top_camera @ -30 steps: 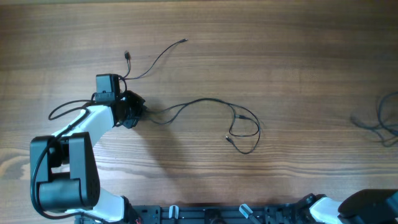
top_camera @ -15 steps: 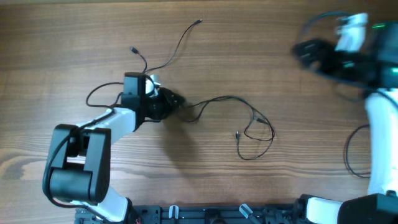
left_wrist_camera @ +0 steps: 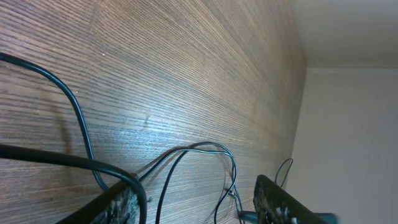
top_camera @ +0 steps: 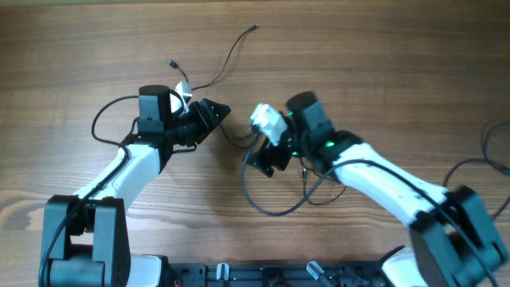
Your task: Untangle cables
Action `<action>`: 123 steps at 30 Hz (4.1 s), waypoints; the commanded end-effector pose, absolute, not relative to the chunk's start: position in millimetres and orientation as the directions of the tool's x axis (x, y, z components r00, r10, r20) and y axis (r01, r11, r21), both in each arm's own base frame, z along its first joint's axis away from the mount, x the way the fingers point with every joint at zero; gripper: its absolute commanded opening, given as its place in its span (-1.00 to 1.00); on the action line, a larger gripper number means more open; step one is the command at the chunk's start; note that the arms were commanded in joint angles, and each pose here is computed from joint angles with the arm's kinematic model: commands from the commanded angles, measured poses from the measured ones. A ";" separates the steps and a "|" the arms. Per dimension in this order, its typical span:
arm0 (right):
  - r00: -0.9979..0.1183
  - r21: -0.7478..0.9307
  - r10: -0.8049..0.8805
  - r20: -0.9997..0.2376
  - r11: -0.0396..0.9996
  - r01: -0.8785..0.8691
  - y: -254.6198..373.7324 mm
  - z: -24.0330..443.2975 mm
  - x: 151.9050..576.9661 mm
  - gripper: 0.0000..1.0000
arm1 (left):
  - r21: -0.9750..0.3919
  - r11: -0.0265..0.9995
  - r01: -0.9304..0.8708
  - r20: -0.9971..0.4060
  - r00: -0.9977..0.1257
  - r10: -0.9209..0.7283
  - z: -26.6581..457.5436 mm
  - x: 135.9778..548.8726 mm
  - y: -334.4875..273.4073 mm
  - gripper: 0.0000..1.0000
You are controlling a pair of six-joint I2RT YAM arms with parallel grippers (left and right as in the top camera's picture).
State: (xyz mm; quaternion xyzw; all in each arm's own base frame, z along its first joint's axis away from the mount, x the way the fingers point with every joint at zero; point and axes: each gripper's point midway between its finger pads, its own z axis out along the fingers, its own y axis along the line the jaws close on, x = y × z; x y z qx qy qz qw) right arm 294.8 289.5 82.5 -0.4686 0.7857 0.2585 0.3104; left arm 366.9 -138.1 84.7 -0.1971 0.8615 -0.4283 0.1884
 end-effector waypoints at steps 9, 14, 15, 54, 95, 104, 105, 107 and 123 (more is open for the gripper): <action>-0.276 0.016 -0.628 -0.728 0.386 -0.922 302.9 42.7 308.2 0.54 | -0.902 0.393 -0.176 -0.041 -0.873 -0.485 134.2 351.7 -157.0 0.13; -0.336 0.045 -0.577 -0.744 0.459 -0.887 299.9 53.6 319.5 -0.91 | -0.917 0.374 -0.135 -0.068 -0.873 -0.483 155.3 348.1 -158.3 0.22; -0.389 0.070 -0.530 -0.754 0.523 -0.849 294.6 64.8 328.6 -0.91 | -0.913 0.383 -0.143 -0.072 -0.866 -0.494 153.1 349.6 -156.3 0.29; -0.120 0.117 0.023 -0.993 0.461 -0.880 240.2 349.1 281.4 -0.91 | -0.964 -0.047 -0.263 0.226 -0.710 -0.667 139.5 399.2 -349.1 0.45; -0.253 -0.387 -0.297 -0.921 0.773 0.502 -317.7 383.6 564.2 -0.91 | -0.369 0.661 -0.653 0.225 -0.753 -0.619 -50.6 309.0 -135.8 -0.92; -0.535 -0.291 -0.109 -0.838 0.918 0.269 -339.9 190.9 580.0 -0.91 | -0.387 0.643 -0.661 0.216 -0.743 -0.634 -49.2 315.7 -137.1 -0.92; -0.556 -0.261 -0.077 -0.828 0.930 0.259 -337.0 172.1 580.6 -0.92 | -0.383 0.634 -0.671 0.222 -0.733 -0.642 -49.2 315.6 -137.1 -0.92; -0.608 -0.141 0.076 -0.790 0.944 0.300 -333.9 115.4 577.6 -0.91 | -0.383 0.631 -0.675 0.224 -0.730 -0.646 -49.2 315.6 -137.6 -0.92; -0.264 0.066 0.488 -0.832 0.558 0.827 -363.3 237.7 493.2 0.99 | -0.435 0.622 -0.651 0.226 -0.748 -0.625 -44.1 322.1 -151.6 -0.92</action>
